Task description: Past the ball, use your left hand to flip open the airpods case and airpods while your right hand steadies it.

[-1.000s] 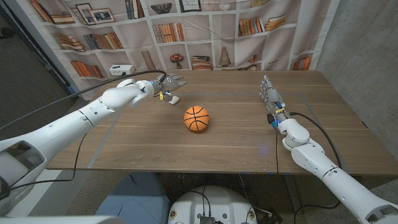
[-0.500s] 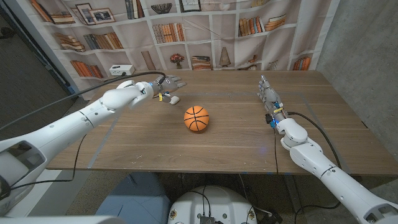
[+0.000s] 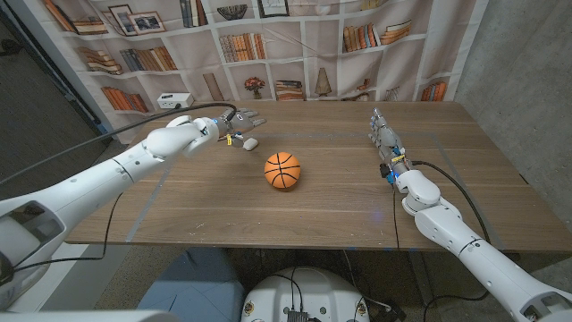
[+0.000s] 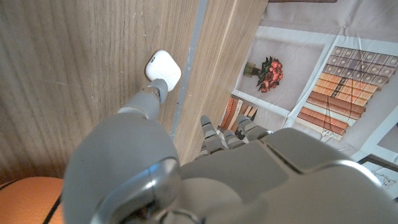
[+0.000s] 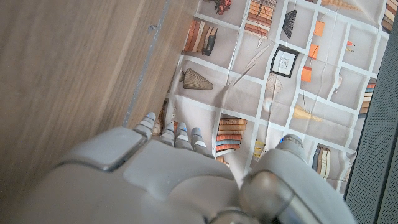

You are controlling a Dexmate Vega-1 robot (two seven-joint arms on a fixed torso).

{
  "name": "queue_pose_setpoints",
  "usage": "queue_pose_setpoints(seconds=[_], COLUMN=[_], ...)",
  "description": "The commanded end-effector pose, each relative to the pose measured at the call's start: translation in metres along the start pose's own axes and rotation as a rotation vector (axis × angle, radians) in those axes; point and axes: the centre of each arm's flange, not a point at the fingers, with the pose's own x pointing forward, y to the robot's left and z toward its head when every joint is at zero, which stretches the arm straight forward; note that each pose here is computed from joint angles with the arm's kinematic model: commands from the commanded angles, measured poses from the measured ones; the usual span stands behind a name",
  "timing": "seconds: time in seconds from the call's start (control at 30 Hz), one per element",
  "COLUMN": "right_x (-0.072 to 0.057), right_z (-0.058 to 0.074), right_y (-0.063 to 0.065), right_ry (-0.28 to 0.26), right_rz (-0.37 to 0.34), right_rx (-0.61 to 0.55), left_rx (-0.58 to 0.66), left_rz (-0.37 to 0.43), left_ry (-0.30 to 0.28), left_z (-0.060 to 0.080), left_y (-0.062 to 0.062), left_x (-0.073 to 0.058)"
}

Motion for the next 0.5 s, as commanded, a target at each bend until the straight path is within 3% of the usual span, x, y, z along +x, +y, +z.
queue_pose_setpoints(seconds=[0.03, 0.5], right_x=[-0.0006, -0.0027], right_z=[-0.0002, -0.0022], right_y=[-0.0015, -0.0027], right_ry=[0.009, 0.014], right_rz=[-0.009, -0.023], right_rx=[-0.003, 0.004], left_rx=[0.011, 0.001], left_rz=[-0.013, -0.004], left_ry=[-0.001, -0.002], left_z=[-0.0045, -0.0046], left_y=[-0.0037, -0.0055], left_x=[0.0028, 0.0026])
